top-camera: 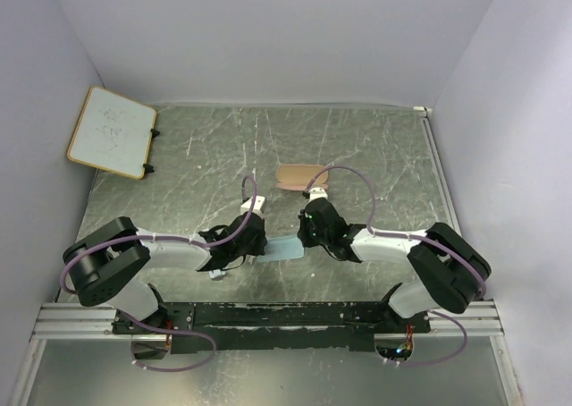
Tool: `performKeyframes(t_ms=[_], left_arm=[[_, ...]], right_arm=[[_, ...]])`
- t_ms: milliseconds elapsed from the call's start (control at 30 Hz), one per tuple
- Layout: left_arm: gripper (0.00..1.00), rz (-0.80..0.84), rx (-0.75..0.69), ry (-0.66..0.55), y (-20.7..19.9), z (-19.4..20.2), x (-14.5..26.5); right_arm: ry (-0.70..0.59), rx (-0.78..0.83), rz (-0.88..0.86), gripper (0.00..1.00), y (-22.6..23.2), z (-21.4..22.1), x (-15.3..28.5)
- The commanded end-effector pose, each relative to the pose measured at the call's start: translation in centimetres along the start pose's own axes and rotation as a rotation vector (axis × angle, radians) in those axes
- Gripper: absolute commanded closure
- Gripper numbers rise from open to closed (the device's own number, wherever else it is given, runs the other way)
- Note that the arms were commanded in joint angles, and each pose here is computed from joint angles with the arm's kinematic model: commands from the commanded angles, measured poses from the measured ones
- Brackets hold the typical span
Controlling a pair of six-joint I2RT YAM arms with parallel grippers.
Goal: Organize the sunglasses
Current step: Fold the glasses cleaning cloth at the center of the board.
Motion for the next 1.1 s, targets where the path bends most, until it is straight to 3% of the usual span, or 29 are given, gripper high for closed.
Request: performKeyframes(t_ms=[0,333,600,833,1067], left_arm=[[0.85,-0.074,-0.031,0.062,2.2,1.6,0.3],[0.83,-0.059,-0.040,0.047,1.8,1.1,0.4],[0.75,-0.040,-0.051,-0.041,-0.1,-2.5,2.4],[0.67,-0.077,0.017,-0.046,0.4,-2.8,4.1],[0.66,-0.149,0.110,0.020,1.5,-1.0,4.6]], right_arm=[[0.018,0.004,0.056,1.00,-1.2,0.7,0.6],[0.012,-0.008,0.073,1.00,-1.6,1.0,1.3],[-0.058,0.000,0.061,1.00,-1.3,-1.2,2.8],[-0.055,0.006,0.040,0.79,-1.0,-1.5,3.3],[-0.031,0.007,0.010,0.75,-0.6,-1.0,2.9]])
Point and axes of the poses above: each gripper's point midway between its finger pads, its own x axis back along the fingers, its own y axis along the line the jaws close on, z = x × y, the point moved 5 cm from there along x, back along the fingers, and after that the axes turned 10 degrees about x, right-handed, at the moved point
